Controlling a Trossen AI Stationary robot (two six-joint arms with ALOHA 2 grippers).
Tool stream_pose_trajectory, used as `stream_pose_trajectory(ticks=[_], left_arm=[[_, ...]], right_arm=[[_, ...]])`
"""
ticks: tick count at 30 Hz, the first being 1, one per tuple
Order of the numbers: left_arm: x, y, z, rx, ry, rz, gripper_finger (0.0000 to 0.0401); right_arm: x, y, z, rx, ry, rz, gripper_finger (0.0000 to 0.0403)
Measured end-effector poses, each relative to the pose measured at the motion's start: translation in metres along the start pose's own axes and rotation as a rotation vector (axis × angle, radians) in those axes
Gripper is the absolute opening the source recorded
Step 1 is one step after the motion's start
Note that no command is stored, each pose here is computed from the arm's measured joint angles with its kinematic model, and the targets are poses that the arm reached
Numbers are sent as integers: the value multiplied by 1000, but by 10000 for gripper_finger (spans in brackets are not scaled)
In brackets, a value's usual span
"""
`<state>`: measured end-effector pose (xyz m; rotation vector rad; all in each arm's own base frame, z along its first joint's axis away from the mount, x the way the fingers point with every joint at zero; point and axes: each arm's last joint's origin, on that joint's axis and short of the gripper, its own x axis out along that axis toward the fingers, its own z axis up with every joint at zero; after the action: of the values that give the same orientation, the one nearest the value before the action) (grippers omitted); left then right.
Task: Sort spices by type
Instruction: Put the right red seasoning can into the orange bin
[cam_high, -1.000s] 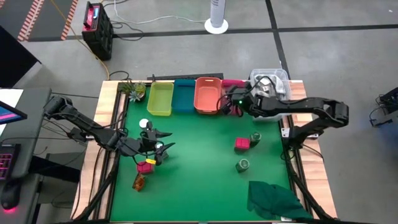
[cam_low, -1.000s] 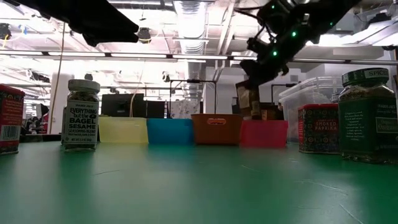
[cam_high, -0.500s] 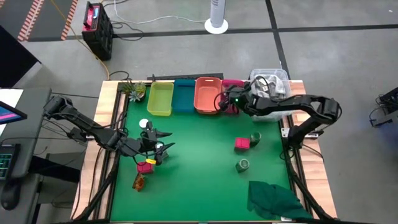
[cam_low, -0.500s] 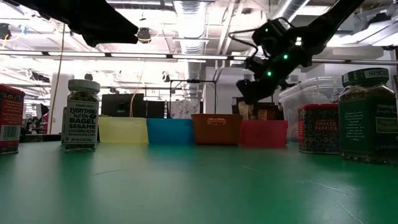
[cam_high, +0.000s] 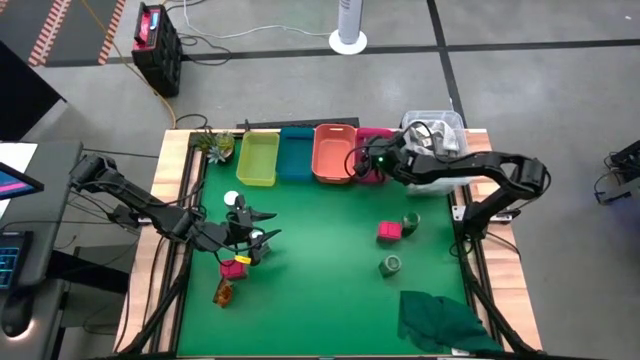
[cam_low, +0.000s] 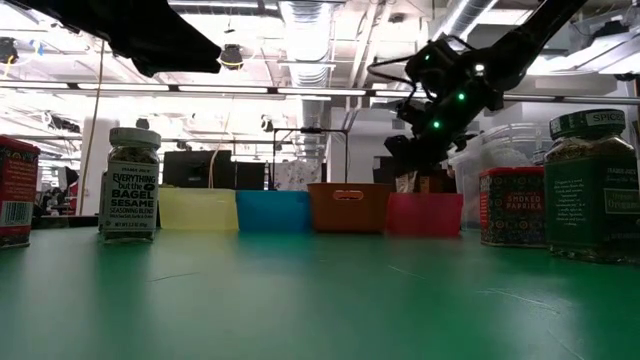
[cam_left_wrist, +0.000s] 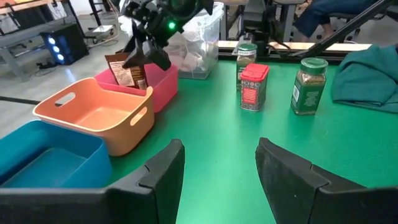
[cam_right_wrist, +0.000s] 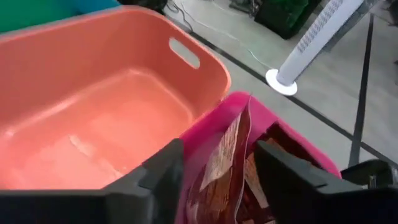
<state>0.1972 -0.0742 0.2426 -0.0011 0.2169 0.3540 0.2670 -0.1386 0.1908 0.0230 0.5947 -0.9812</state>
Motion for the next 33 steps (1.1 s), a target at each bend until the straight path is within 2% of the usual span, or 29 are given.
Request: stream_pose_trajectory(ticks=[4,9,13,16,19,22,26,29,33], left_arm=[[0,0,0,-3,2,0,187],[0,1,-3,10,28,5,187],[-5,5,-4,-27,75,-8,187],[-10,9,1,-69,132,-11,187],[-15,13,6,-103,203,10,184],[-19,16,7,-109,276,39,179],[-25,21,12,-136,348,71,178],[-29,20,21,-158,414,9,178],[-35,15,43,-237,493,-194,178]], right_arm=[[-21,-9,12,17,-40,9,262],[-62,-21,28,37,-111,47,267],[-101,-19,31,-8,-149,224,267],[-128,-11,30,-25,-172,404,267],[-147,3,25,-52,-176,514,267],[-160,20,18,-104,-177,587,267],[-164,45,8,-167,-170,624,267],[-164,63,4,-194,-188,658,267],[-164,81,-2,-217,-199,689,267]])
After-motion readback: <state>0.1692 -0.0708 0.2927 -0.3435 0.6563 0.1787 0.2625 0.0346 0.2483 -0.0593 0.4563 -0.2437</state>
